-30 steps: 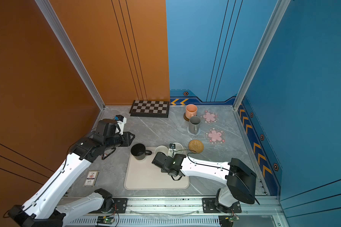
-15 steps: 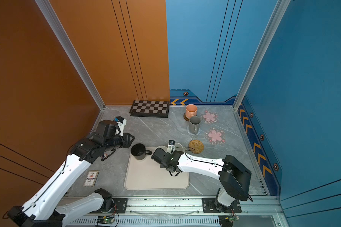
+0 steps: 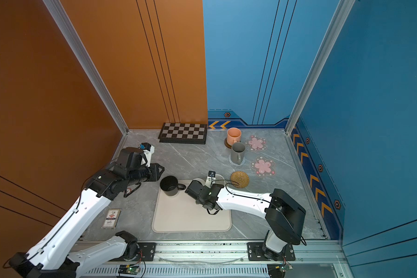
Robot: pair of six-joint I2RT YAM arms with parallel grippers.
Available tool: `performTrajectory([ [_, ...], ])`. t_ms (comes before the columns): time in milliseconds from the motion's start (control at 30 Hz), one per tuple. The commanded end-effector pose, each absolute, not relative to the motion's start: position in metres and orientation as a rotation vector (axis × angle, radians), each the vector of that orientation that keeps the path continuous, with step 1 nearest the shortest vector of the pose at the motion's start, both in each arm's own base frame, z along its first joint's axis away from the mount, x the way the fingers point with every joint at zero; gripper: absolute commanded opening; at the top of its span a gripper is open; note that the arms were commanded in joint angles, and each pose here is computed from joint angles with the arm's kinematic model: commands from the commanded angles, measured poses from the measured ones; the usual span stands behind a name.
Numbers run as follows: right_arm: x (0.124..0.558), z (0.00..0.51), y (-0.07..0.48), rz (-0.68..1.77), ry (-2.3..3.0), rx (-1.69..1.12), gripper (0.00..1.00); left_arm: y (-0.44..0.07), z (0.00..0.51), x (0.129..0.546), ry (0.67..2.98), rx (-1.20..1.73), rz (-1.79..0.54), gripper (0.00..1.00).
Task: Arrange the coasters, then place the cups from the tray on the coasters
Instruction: 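Lower and close the right gripper on the speckled white mug's handle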
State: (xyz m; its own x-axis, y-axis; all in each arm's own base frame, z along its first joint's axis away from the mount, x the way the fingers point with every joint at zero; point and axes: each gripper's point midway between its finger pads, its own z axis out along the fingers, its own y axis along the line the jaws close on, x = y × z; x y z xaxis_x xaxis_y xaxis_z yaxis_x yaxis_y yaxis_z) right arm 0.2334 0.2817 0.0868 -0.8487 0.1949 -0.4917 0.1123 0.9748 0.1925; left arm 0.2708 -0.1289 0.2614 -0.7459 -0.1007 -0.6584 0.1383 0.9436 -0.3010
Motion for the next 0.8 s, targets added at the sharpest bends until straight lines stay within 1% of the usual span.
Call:
performTrajectory([
  [0, 0.238, 0.086, 0.258, 0.143, 2.559, 0.294, 0.35, -0.127, 0.254, 0.266, 2.395, 0.014, -0.416, 0.34],
  [267, 0.224, 0.087, 0.239, 0.125, 2.573, 0.324, 0.35, -0.128, 0.253, 0.268, 2.398, 0.014, -0.410, 0.34],
  [500, 0.224, 0.095, 0.218, 0.086, 2.544, 0.330, 0.37, -0.133, 0.254, 0.267, 2.403, 0.027, -0.421, 0.34],
  [667, 0.225, 0.092, 0.222, 0.073, 2.574, 0.267, 0.38, -0.138, 0.255, 0.266, 2.400, 0.041, -0.423, 0.34],
  [767, 0.226, 0.091, 0.227, 0.068, 2.592, 0.224, 0.40, -0.139, 0.255, 0.266, 2.401, 0.041, -0.420, 0.34],
])
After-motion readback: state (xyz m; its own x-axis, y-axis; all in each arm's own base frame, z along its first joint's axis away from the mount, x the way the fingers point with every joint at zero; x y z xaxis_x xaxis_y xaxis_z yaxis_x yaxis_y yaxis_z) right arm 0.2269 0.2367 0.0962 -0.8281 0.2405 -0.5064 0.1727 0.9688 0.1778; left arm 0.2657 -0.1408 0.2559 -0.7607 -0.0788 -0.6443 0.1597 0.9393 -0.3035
